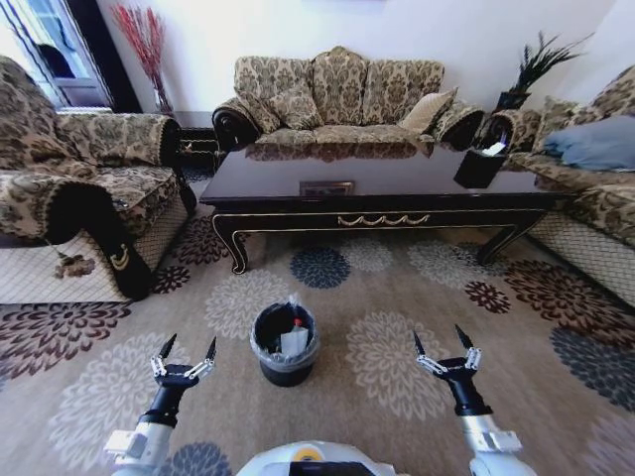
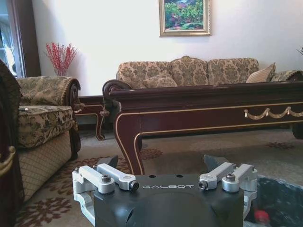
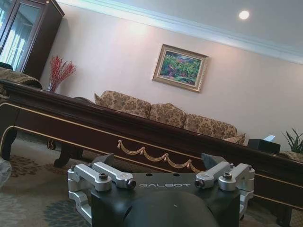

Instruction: Move to the front of the table and pick up the trash from the floor, then place it into the trash bin.

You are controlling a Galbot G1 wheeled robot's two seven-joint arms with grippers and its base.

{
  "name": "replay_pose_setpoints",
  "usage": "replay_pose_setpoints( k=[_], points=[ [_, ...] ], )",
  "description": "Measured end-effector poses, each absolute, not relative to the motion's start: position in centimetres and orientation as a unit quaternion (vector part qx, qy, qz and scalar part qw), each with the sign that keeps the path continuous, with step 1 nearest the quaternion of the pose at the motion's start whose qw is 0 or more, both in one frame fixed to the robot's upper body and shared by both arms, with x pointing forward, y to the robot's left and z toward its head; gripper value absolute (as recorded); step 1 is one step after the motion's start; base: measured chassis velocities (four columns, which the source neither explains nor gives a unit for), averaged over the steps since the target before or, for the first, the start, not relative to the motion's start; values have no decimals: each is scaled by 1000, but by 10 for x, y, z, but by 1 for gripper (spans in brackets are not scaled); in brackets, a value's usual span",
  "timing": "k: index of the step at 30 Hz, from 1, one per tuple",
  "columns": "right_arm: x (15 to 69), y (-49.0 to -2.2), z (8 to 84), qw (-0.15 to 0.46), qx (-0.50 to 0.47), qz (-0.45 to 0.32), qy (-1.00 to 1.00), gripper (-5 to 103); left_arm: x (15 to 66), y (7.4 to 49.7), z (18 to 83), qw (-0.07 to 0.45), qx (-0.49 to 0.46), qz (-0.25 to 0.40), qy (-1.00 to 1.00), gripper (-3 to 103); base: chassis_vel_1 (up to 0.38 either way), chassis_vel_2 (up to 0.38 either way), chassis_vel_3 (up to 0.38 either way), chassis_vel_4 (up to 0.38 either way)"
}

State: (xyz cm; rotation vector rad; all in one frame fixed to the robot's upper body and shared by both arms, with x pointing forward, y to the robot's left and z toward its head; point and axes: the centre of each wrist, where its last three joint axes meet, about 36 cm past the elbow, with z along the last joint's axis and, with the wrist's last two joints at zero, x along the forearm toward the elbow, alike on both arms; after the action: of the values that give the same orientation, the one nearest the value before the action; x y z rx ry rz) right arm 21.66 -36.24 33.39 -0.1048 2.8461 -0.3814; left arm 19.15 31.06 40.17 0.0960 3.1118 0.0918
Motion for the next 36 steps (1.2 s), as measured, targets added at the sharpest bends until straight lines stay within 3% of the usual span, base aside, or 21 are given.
replay_pose_setpoints(
  k=[36],
  points=[
    [217, -362, 334, 134, -36, -132, 982, 100, 192, 311, 402, 14, 31, 29, 999, 100, 212, -221, -214, 219]
  ],
)
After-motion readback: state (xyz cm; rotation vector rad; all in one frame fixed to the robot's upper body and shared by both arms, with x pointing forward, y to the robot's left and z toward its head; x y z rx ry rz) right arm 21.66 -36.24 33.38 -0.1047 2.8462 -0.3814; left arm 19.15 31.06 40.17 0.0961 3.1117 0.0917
